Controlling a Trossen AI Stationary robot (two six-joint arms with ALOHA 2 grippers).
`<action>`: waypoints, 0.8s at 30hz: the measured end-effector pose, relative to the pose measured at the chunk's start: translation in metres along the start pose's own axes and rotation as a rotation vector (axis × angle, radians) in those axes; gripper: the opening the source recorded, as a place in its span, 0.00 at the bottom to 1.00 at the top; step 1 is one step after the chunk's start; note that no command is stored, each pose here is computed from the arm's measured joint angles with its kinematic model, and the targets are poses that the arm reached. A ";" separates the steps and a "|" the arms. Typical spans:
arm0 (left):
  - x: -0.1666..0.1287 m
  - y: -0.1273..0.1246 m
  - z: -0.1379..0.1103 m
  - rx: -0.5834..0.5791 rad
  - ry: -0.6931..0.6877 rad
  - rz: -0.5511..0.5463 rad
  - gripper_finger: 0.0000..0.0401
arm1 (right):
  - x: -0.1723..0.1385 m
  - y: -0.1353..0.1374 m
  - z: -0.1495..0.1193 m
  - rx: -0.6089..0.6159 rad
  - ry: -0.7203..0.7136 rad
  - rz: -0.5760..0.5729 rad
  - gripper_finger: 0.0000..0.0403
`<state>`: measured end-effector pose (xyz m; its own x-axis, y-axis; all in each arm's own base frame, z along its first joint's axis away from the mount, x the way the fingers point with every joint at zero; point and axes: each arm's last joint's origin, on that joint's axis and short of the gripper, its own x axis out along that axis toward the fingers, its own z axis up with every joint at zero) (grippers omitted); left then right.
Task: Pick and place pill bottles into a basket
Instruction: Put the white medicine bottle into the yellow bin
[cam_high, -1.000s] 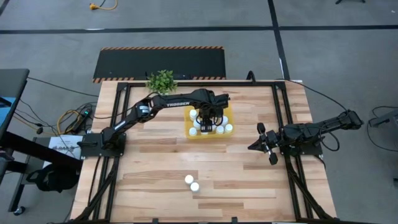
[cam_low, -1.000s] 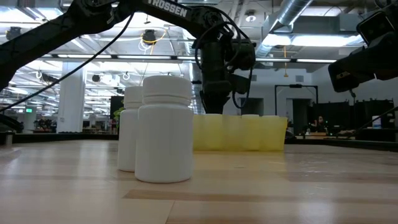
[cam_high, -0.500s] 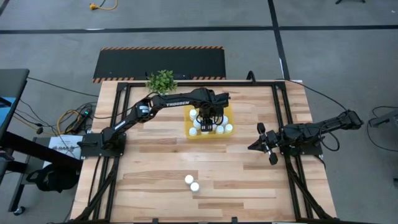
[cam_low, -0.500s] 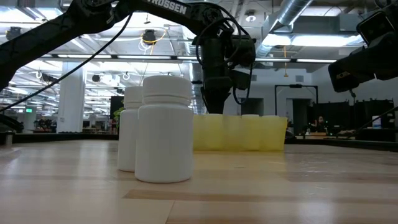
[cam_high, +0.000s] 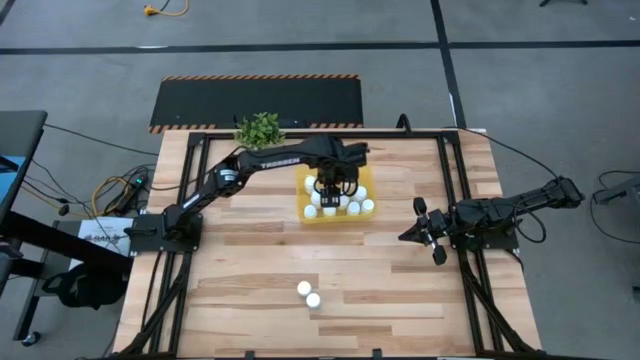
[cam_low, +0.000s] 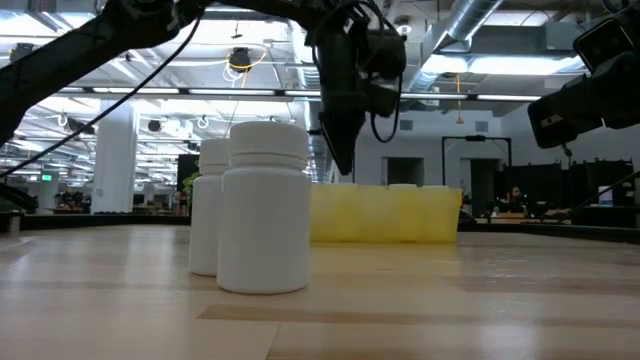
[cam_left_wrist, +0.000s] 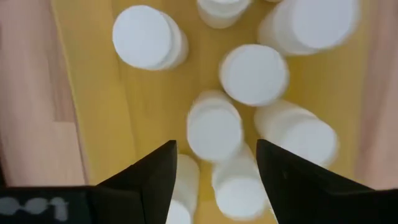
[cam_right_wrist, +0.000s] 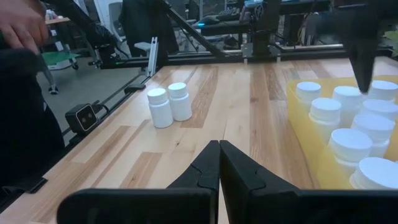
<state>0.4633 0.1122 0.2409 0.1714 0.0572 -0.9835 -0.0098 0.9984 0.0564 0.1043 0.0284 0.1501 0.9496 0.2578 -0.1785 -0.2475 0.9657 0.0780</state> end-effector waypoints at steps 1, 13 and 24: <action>-0.006 -0.002 -0.001 0.003 0.000 -0.001 0.52 | 0.000 0.000 0.000 0.000 0.000 0.000 0.00; -0.103 -0.049 -0.037 0.025 -0.014 -0.034 0.52 | 0.000 0.000 0.000 0.000 0.000 0.000 0.00; -0.166 -0.124 -0.158 -0.099 -0.122 -0.002 0.52 | 0.000 0.000 0.000 0.000 0.000 0.000 0.00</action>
<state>0.2809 -0.0209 0.3700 0.2899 0.0608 -0.9551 -0.1051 0.9940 0.0314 0.1044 0.0284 0.1501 0.9496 0.2576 -0.1787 -0.2474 0.9658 0.0779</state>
